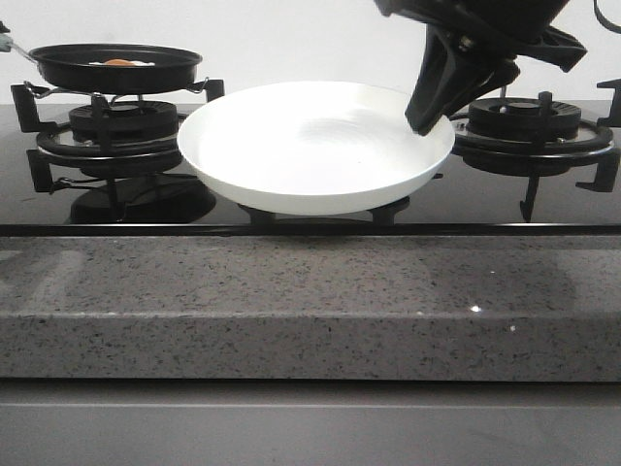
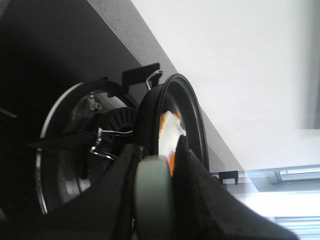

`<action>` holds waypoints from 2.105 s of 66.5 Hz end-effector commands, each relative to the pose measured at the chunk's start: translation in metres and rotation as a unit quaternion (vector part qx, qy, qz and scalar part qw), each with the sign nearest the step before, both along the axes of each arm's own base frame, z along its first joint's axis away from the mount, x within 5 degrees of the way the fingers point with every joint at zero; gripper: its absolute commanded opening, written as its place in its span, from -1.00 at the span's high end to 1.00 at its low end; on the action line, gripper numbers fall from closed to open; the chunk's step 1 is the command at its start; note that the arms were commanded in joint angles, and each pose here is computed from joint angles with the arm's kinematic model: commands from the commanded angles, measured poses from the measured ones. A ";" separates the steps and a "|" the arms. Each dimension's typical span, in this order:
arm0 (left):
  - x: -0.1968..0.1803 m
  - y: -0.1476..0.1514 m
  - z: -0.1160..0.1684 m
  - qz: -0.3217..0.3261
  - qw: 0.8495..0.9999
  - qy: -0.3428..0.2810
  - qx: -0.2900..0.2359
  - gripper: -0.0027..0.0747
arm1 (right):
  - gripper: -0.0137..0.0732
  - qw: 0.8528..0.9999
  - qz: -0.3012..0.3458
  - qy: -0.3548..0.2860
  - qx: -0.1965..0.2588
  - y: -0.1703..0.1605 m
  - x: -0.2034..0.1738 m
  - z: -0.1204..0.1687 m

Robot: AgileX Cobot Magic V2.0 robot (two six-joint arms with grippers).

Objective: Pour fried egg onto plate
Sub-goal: 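Lift the pan with the left gripper and tip the egg onto the plate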

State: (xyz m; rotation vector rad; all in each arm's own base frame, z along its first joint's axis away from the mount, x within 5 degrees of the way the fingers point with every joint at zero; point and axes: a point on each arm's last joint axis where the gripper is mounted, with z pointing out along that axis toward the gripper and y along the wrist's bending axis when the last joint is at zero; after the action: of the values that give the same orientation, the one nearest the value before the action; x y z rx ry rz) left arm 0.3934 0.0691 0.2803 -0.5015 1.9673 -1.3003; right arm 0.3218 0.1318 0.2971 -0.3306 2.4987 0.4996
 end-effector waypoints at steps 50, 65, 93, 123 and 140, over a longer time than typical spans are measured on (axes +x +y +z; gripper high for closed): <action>-0.114 -0.066 0.180 -0.035 0.946 -0.291 0.140 0.98 | 0.84 0.999 -0.006 -0.046 0.021 0.000 -0.002 0.023; -0.132 -0.109 0.187 -0.083 0.924 -0.312 0.203 0.98 | 0.84 0.999 -0.006 -0.046 0.021 0.000 -0.002 0.023; -0.142 -0.186 0.182 -0.140 0.834 -0.412 0.340 0.98 | 0.84 0.999 -0.006 -0.046 0.021 0.000 -0.002 0.023; -0.158 -0.224 0.181 -0.181 0.692 -0.529 0.457 0.98 | 0.84 0.999 -0.006 -0.046 0.021 0.000 -0.002 0.023; -0.159 -0.225 0.180 -0.186 0.674 -0.538 0.471 0.98 | 0.84 0.999 -0.006 -0.046 0.021 0.000 -0.002 0.023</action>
State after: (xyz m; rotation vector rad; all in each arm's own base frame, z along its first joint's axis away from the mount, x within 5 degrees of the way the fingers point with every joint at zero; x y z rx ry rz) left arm 0.2440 -0.1619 0.4326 1.1223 1.4399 -0.3673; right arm 0.3218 0.1318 0.2971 -0.3306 2.4987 0.4996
